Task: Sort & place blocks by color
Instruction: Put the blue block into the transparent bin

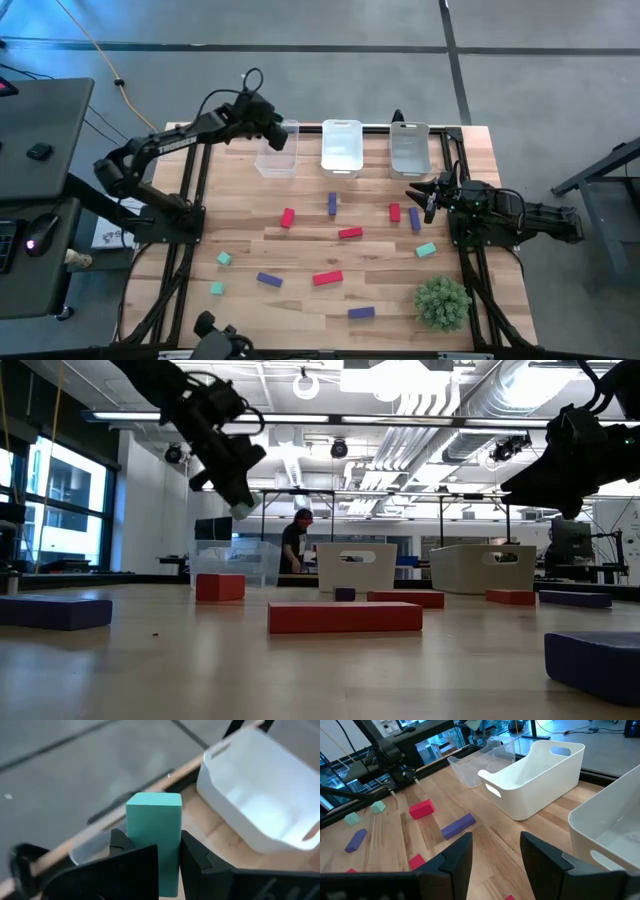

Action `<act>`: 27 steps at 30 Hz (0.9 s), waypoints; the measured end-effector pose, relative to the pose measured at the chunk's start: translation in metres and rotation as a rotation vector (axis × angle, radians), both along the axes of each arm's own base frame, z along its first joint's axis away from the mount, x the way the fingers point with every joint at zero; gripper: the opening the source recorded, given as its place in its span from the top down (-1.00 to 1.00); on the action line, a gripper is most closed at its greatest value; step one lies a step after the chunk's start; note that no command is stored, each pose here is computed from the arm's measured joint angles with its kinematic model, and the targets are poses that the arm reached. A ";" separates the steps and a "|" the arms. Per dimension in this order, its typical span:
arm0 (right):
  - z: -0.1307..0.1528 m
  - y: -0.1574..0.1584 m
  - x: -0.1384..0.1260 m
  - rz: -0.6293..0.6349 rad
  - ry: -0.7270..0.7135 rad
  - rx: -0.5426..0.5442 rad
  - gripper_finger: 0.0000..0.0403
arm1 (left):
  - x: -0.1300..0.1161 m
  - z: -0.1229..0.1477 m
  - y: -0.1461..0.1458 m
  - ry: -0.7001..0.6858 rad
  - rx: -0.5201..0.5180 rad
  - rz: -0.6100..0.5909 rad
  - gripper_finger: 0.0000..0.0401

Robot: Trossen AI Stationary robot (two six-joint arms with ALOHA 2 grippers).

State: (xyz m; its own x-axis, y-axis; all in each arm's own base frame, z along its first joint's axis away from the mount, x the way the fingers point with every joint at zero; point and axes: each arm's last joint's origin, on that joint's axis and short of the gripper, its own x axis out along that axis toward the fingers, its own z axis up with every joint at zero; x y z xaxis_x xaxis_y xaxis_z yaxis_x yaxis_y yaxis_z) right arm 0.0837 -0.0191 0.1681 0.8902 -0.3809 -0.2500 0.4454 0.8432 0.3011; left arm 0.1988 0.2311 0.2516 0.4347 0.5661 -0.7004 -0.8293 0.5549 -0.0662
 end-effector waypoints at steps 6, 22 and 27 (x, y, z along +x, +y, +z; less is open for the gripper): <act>0.000 0.000 0.000 0.000 0.000 0.000 0.23 | 0.007 -0.025 0.008 0.060 -0.076 -0.013 1.00; 0.000 0.000 0.000 0.000 0.000 0.000 0.23 | 0.016 -0.075 0.018 0.170 -0.221 -0.030 1.00; 0.000 0.000 0.000 0.000 0.000 0.000 0.23 | 0.019 -0.086 0.020 0.175 -0.261 -0.046 1.00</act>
